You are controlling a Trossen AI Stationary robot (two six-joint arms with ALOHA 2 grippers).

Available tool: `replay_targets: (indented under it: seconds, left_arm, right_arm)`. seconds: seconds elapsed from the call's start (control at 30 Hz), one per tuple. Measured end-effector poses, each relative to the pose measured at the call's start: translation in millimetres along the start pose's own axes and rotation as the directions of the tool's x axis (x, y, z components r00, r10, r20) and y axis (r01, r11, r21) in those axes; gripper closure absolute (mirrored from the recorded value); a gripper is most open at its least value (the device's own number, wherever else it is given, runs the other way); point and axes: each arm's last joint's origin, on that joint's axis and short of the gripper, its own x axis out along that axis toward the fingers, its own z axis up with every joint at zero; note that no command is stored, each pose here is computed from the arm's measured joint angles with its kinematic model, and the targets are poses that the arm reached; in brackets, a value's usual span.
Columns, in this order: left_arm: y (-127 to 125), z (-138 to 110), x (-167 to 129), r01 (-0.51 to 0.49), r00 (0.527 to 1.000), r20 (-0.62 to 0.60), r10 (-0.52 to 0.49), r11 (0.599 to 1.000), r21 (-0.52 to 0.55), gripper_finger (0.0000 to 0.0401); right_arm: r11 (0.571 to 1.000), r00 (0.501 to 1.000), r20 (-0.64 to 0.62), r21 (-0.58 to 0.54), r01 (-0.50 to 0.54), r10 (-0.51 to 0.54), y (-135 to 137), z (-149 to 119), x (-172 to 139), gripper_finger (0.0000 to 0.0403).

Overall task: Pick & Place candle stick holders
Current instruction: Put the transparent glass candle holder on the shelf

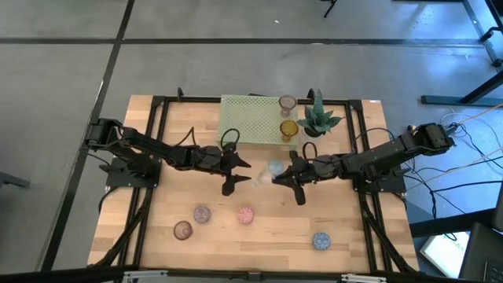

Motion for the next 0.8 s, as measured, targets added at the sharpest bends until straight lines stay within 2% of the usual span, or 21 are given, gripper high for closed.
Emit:
replay_targets:
  seconds: [0.2, 0.33, 0.47, 0.6, 0.7, 0.8]
  left_arm:
    - [1, 0, 0, -0.003, 1.000, 0.001, 0.003, 0.999, -0.050, 0.0185]
    - [1, 1, 0, -0.001, 1.000, 0.013, 0.002, 0.993, -0.115, 0.0186]
    - [5, 5, 0, 0.033, 0.999, 0.043, -0.023, 0.970, -0.240, 0.0187]
    - [10, 6, 0, 0.066, 0.998, 0.036, -0.057, 0.940, -0.336, 0.0187]
    - [11, 7, 1, 0.070, 0.998, 0.033, -0.062, 0.938, -0.340, 0.0187]
    - [7, 15, 5, 0.123, 0.992, 0.046, -0.115, 0.945, -0.303, 0.0187]
  right_arm:
    - [1.000, 1.000, -0.027, 0.000, 0.013, -0.013, -1, -3, 0, 0.0383]
    - [0.999, 0.991, -0.123, -0.013, 0.044, -0.045, -4, -12, -1, 0.0383]
    - [0.997, 0.982, -0.176, -0.036, 0.064, -0.069, -6, -17, -2, 0.0378]
    - [0.991, 0.984, -0.158, -0.114, 0.068, -0.086, -6, -13, -1, 0.0376]
    - [0.978, 0.989, -0.134, -0.207, 0.035, -0.064, -1, -4, 1, 0.0378]
    - [0.961, 0.987, -0.148, -0.275, 0.018, -0.061, 5, 10, 4, 0.0380]
